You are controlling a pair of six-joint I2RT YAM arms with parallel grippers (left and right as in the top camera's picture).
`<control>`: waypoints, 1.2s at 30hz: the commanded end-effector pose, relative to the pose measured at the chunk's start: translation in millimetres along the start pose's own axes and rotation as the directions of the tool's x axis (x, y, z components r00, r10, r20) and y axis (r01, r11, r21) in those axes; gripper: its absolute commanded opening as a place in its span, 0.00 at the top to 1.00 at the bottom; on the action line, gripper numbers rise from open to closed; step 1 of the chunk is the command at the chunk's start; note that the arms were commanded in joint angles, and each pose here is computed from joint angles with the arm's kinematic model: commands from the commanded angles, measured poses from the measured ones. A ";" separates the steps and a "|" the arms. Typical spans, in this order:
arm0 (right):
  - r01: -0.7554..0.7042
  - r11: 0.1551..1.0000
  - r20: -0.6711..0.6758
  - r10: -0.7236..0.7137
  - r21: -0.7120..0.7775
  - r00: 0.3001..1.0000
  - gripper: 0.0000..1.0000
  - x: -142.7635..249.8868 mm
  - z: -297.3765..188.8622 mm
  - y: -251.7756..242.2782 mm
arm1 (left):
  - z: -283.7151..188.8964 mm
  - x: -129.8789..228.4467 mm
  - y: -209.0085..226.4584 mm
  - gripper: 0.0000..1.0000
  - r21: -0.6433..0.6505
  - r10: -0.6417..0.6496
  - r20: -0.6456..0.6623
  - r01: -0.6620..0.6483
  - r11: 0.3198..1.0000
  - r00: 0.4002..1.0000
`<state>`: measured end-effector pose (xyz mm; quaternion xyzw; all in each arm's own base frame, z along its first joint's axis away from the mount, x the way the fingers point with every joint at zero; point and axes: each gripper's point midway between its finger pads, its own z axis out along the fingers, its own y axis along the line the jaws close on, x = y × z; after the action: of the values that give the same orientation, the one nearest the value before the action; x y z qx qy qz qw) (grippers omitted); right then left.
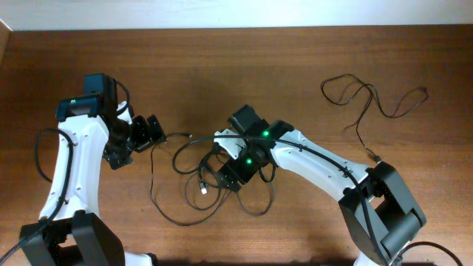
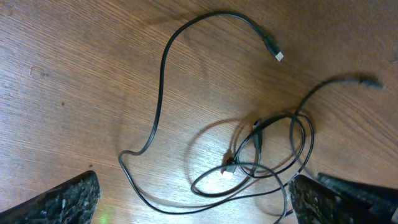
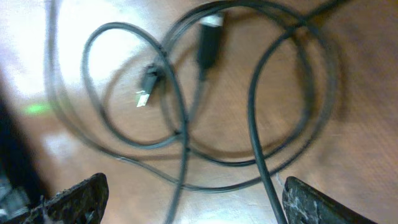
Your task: Untangle cables
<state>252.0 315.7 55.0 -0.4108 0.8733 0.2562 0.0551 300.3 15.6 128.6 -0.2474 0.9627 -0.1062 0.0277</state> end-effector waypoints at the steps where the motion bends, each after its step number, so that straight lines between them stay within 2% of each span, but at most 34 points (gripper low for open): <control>1: 0.012 0.980 0.024 -0.008 -0.199 1.000 0.11 -5.9 -3.7 34.8 | 0.7 0.5 -0.5 0.01 0.009 -0.013 -0.005 0.013 1.000 1.000; 6: 0.021 0.979 0.002 -0.021 -0.205 1.000 0.11 -1.1 1.2 42.4 | 0.7 0.5 -0.5 0.01 0.009 -0.013 -0.005 0.013 1.000 1.000; 9: 0.045 0.987 -0.036 -0.052 -0.156 0.998 0.11 5.7 13.8 45.1 | 0.7 0.5 -0.5 0.01 0.009 -0.013 -0.005 0.013 1.000 1.000; 11: 0.038 0.996 -0.056 -0.043 -0.087 0.997 0.22 7.4 25.7 43.1 | 0.7 0.5 -0.5 0.01 0.009 -0.013 -0.005 0.013 1.000 1.000; 15: -0.078 0.991 -0.039 0.082 0.110 0.996 0.32 4.2 35.3 22.0 | 0.8 0.5 -0.5 0.01 0.009 -0.013 -0.005 0.013 1.000 1.000; 19: -0.147 0.981 -0.029 0.152 0.129 0.988 0.50 8.0 42.3 16.4 | 0.8 0.5 -0.5 0.01 0.009 -0.013 -0.005 0.013 1.000 1.000; 21: -0.147 0.981 -0.029 0.151 0.128 0.988 0.70 8.5 42.9 16.2 | 0.7 0.5 -0.6 0.01 0.009 -0.013 -0.005 0.013 1.000 1.000; 22: -0.143 0.982 -0.019 0.147 0.126 0.989 0.77 5.7 42.4 16.4 | 0.8 0.5 -0.6 0.01 0.009 -0.013 -0.005 0.013 1.000 1.000; 23: -0.141 0.982 -0.010 0.144 0.124 0.990 0.78 1.8 40.1 17.4 | 0.7 0.5 -0.6 0.01 0.009 -0.013 -0.005 0.013 1.000 1.000; 24: -0.139 0.983 -0.002 0.140 0.123 0.990 0.79 -3.0 35.3 19.7 | 0.8 0.5 -0.5 0.01 0.009 -0.014 -0.005 0.014 1.000 1.000; 25: -0.132 0.984 0.017 0.131 0.120 0.991 0.84 -11.9 25.9 24.3 | 0.7 0.5 -0.5 0.01 0.009 -0.014 -0.005 0.014 1.000 1.000; 26: -0.126 0.985 0.035 0.123 0.117 0.992 0.93 -19.9 16.4 28.9 | 0.8 0.5 -0.5 0.01 0.009 -0.013 -0.005 0.013 1.000 1.000; 27: -0.122 0.986 0.047 0.117 0.114 0.992 0.96 -25.9 7.7 33.1 | 0.8 0.5 -0.5 0.01 0.009 -0.014 -0.005 0.014 1.000 1.000; 32: -0.066 0.992 0.126 0.053 0.106 0.991 0.96 -59.8 -82.2 75.1 | 0.7 0.5 -0.5 0.01 0.009 -0.014 -0.005 0.014 1.000 1.000; 36: -0.011 0.995 0.254 -0.014 0.097 0.967 0.96 -84.7 -165.9 113.9 | 0.7 0.5 -0.5 0.01 0.009 -0.013 -0.005 0.013 1.000 1.000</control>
<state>242.8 351.9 205.6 -0.3607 0.8937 0.2357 0.1249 300.2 15.1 128.6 -0.2474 0.9625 -0.1076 0.0272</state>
